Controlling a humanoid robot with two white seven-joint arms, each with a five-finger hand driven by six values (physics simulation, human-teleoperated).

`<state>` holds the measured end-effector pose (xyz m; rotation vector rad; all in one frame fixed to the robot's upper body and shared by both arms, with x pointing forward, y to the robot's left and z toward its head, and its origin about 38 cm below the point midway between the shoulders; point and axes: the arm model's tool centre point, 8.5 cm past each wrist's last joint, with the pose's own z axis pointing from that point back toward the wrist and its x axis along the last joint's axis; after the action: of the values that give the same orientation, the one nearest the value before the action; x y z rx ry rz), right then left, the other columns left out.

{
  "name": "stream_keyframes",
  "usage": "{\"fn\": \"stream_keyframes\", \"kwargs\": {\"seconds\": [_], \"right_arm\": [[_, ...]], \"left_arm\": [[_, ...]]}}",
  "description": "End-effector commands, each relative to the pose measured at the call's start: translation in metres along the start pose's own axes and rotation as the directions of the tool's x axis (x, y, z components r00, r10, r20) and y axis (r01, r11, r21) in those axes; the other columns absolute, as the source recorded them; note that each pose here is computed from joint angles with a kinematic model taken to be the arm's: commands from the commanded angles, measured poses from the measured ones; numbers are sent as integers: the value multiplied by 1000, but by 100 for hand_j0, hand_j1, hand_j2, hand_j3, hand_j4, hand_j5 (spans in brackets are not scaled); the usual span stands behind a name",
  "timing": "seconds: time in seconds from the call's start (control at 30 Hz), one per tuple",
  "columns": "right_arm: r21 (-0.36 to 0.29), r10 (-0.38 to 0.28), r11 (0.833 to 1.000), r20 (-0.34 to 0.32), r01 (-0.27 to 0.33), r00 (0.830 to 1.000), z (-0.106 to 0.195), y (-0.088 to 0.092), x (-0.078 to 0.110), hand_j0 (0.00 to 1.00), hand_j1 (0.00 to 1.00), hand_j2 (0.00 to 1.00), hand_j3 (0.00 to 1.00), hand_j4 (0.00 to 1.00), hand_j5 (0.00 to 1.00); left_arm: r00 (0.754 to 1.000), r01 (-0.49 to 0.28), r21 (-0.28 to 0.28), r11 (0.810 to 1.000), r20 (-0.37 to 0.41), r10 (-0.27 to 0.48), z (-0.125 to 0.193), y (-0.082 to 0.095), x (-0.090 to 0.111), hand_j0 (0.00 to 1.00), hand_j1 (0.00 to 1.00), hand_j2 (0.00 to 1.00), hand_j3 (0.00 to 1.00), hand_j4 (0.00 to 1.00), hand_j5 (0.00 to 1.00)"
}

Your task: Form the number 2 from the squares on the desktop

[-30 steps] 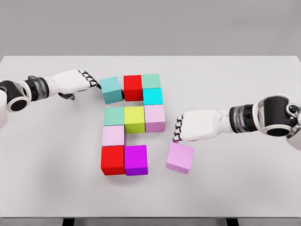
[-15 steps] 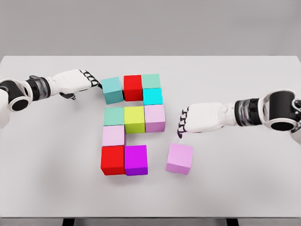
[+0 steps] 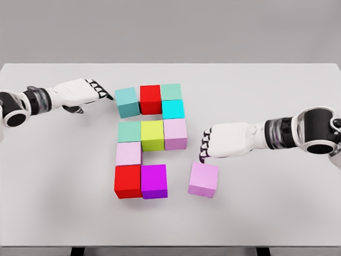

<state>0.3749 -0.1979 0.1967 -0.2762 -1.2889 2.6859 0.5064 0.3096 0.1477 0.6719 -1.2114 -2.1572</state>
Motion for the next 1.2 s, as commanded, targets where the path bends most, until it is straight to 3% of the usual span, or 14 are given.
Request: {"fn": "stream_keyframes", "kwargs": {"seconds": [0.0, 0.37, 0.5, 0.57, 0.67, 0.73, 0.87, 1.17], "right_arm": [[-16, -2, 1000, 15, 2, 1000, 0, -4, 4, 67, 67, 67, 67, 67, 67], [-21, -1, 1000, 36, 2, 999, -5, -5, 9, 67, 67, 67, 67, 67, 67], [-42, -5, 999, -26, 4, 1000, 10, -11, -7, 67, 67, 67, 67, 67, 67], [-31, -39, 999, -72, 37, 997, 18, -2, -22, 67, 67, 67, 67, 67, 67], [9, -61, 998, -109, 63, 992, 36, 13, -28, 67, 67, 67, 67, 67, 67], [19, -83, 996, -109, 85, 991, 49, 19, -26, 67, 67, 67, 67, 67, 67], [45, -114, 992, -43, 116, 993, 55, 27, -5, 67, 67, 67, 67, 67, 67], [105, -164, 981, -24, 165, 986, 59, 49, 5, 67, 67, 67, 67, 67, 67]], "left_arm": [[1000, -1, 2, 1000, -5, 1, 4, 0, -3, 90, 90, 90, 90, 90, 90], [1000, 13, 18, 1000, 18, -13, 9, 4, 4, 94, 94, 94, 94, 94, 94], [1000, 14, 6, 1000, 26, -14, 8, 0, 7, 93, 93, 93, 93, 93, 93], [1000, 15, 7, 1000, 27, -15, 8, 0, 7, 91, 91, 91, 91, 91, 91], [1000, 15, 5, 1000, 24, -16, 9, -1, 6, 88, 88, 88, 88, 88, 88], [999, 24, 9, 1000, 29, -24, 11, 2, 7, 83, 83, 83, 83, 83, 83], [999, 26, 8, 1000, 27, -26, 12, 2, 6, 79, 79, 79, 79, 79, 79], [999, 30, 7, 1000, 44, -30, 8, 1, 12, 80, 80, 80, 80, 80, 80]]}}
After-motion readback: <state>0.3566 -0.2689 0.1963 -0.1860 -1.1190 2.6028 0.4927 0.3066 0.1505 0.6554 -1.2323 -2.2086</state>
